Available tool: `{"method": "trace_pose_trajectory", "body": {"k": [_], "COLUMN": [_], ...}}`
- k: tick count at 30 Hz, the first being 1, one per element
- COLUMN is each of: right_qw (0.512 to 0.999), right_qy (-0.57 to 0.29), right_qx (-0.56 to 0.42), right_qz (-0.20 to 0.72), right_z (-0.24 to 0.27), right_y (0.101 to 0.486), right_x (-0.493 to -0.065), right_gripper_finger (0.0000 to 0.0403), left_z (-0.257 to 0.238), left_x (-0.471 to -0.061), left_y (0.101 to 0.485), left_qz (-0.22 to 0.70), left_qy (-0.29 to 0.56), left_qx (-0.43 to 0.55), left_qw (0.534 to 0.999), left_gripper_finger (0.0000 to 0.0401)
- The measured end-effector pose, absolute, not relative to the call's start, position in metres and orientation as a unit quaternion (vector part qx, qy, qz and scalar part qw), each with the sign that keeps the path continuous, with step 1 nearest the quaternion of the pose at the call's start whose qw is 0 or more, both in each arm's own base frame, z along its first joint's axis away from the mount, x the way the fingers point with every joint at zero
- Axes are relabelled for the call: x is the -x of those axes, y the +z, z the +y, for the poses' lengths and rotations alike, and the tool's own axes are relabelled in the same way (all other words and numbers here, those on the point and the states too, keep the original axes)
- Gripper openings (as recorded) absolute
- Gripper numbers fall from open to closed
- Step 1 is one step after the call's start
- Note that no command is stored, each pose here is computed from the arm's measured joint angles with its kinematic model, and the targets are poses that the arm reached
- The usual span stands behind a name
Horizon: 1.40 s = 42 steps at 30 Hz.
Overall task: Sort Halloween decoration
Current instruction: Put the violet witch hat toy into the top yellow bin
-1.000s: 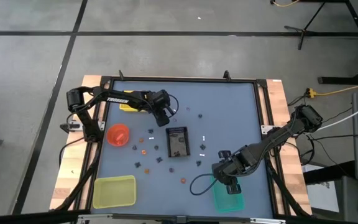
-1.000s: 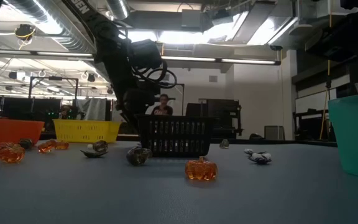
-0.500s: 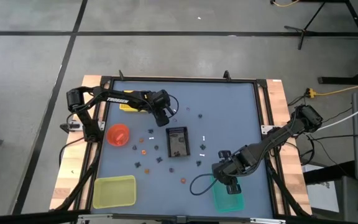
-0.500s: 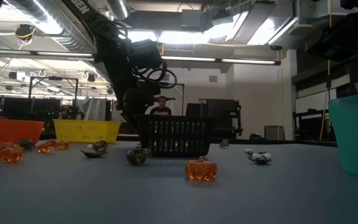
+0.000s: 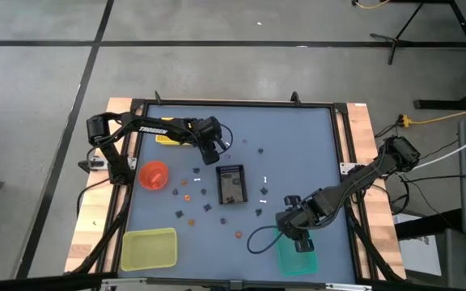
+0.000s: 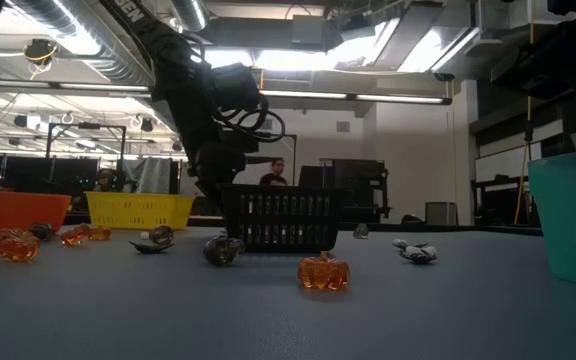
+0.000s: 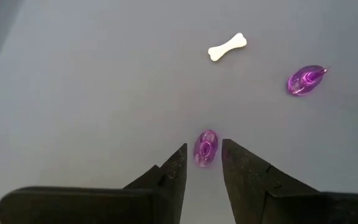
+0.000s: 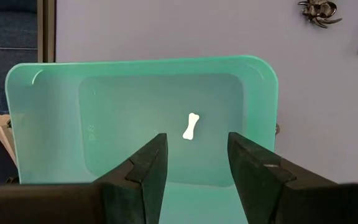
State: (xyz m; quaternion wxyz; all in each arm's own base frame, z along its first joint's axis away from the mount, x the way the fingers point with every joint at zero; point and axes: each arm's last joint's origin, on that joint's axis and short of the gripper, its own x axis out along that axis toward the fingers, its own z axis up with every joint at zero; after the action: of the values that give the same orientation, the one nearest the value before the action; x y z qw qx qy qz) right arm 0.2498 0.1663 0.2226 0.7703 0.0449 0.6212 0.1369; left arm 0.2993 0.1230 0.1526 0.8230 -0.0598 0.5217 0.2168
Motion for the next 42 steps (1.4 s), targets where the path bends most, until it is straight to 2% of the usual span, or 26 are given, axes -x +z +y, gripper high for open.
{"method": "trace_pose_trajectory", "body": {"k": [18, 30, 42], "right_qw": [0.769, 0.769, 0.769], "right_qy": [0.136, 0.136, 0.136], "right_qx": [-0.044, -0.044, -0.044], "right_qz": [0.623, 0.623, 0.623], "right_z": [0.166, 0.166, 0.166], "right_y": [0.222, 0.222, 0.222], "right_x": [-0.249, -0.249, -0.25], "right_gripper_finger": [0.0166, 0.0166, 0.0166], "left_z": [0.125, 0.126, 0.126], "left_x": [-0.303, -0.302, -0.303], "left_y": [0.142, 0.142, 0.142], "left_qz": [0.53, 0.529, 0.529], "left_qy": [0.215, 0.216, 0.216], "left_qx": [0.058, 0.059, 0.059], "left_qw": [0.818, 0.818, 0.819], "left_gripper_finger": [0.0083, 0.0023, 0.0001]}}
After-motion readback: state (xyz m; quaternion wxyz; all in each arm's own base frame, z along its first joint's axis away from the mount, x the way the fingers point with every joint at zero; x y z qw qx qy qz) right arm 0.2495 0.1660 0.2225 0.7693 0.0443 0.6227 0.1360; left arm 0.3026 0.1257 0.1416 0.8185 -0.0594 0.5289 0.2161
